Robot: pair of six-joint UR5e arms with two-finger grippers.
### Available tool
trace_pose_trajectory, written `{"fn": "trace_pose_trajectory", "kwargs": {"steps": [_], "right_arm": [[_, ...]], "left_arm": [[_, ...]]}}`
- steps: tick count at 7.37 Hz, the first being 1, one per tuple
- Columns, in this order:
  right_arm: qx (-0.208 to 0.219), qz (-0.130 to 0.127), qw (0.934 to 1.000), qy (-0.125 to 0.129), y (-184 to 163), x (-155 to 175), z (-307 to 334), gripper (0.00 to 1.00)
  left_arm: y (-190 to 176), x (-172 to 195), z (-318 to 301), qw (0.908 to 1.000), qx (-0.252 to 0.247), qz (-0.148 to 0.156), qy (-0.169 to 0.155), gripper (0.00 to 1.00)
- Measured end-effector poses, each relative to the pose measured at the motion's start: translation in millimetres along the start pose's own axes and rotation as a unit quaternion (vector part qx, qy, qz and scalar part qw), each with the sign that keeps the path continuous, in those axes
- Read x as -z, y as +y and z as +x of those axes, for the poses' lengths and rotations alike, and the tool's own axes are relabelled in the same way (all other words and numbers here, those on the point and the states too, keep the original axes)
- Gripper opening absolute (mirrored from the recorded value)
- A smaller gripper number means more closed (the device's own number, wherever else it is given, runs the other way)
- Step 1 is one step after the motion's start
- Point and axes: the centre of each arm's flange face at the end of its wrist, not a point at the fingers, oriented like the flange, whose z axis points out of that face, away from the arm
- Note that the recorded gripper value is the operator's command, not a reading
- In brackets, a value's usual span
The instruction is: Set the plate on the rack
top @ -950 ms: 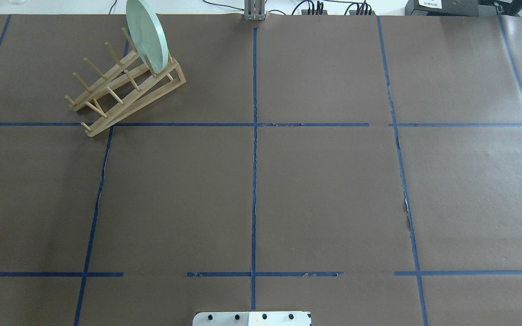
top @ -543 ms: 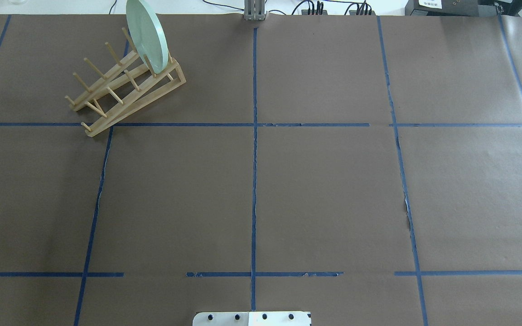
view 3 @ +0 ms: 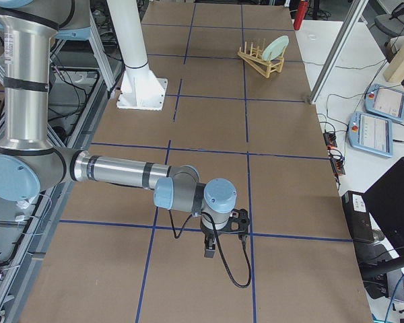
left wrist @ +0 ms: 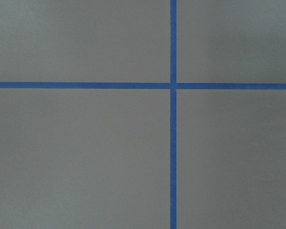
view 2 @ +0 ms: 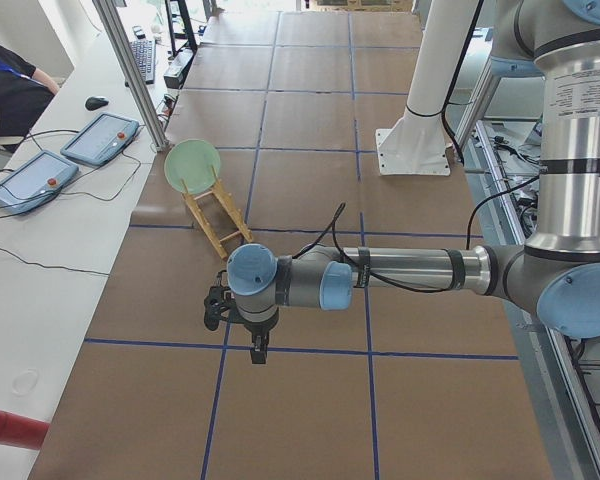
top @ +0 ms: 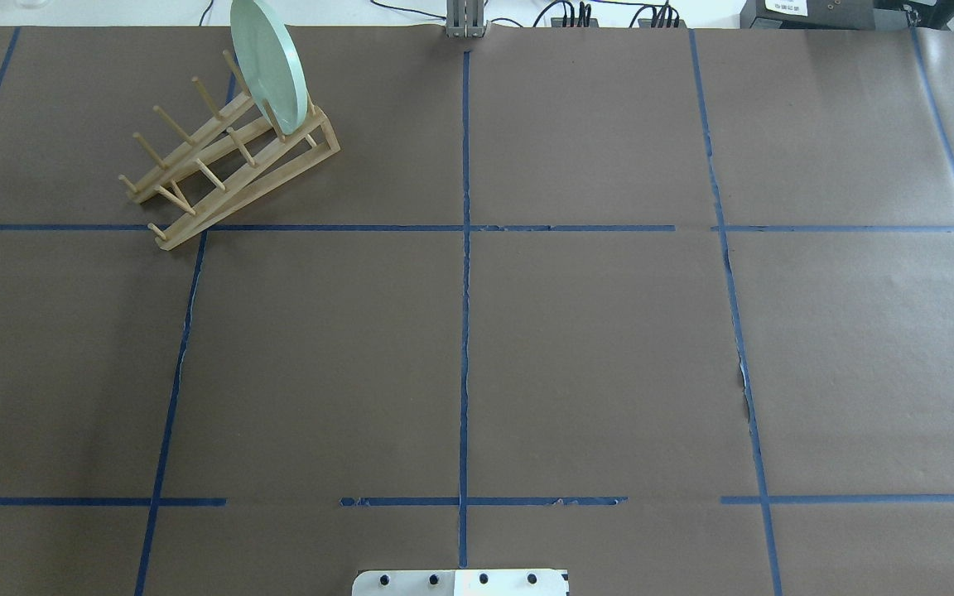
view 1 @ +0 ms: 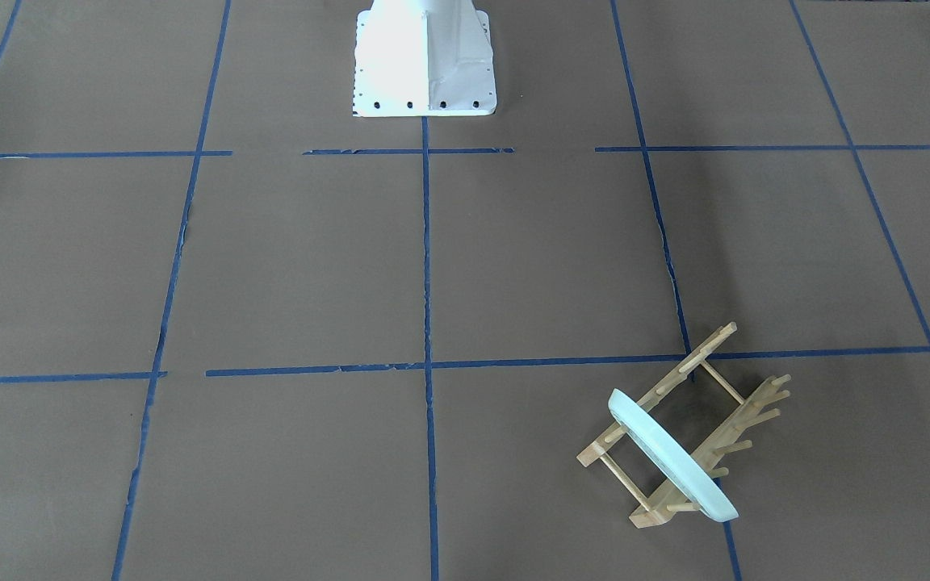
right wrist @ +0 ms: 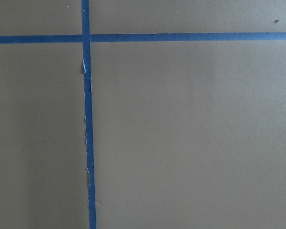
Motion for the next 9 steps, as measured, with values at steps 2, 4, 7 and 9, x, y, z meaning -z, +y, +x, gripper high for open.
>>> {"fn": "trace_pose_trajectory", "kwargs": {"steps": [2, 4, 7, 9], "right_arm": [[0.000, 0.000, 1.0000, 0.000, 0.0, 0.0, 0.0, 1.00], [0.000, 0.000, 1.0000, 0.000, 0.1, 0.2, 0.3, 1.00], [0.000, 0.000, 1.0000, 0.000, 0.1, 0.3, 0.3, 1.00], [0.000, 0.000, 1.0000, 0.000, 0.1, 0.3, 0.3, 1.00]], "left_arm": [[-0.1, 1.1, 1.4, 1.0000, -0.003, 0.002, -0.001, 1.00], [-0.7, 1.7, 0.9, 0.9999, -0.014, 0.003, -0.009, 1.00], [-1.9, 2.3, -1.7, 0.9990, -0.040, 0.002, -0.022, 1.00], [-1.7, 2.3, -1.8, 0.9989, -0.042, 0.002, -0.022, 1.00]]}}
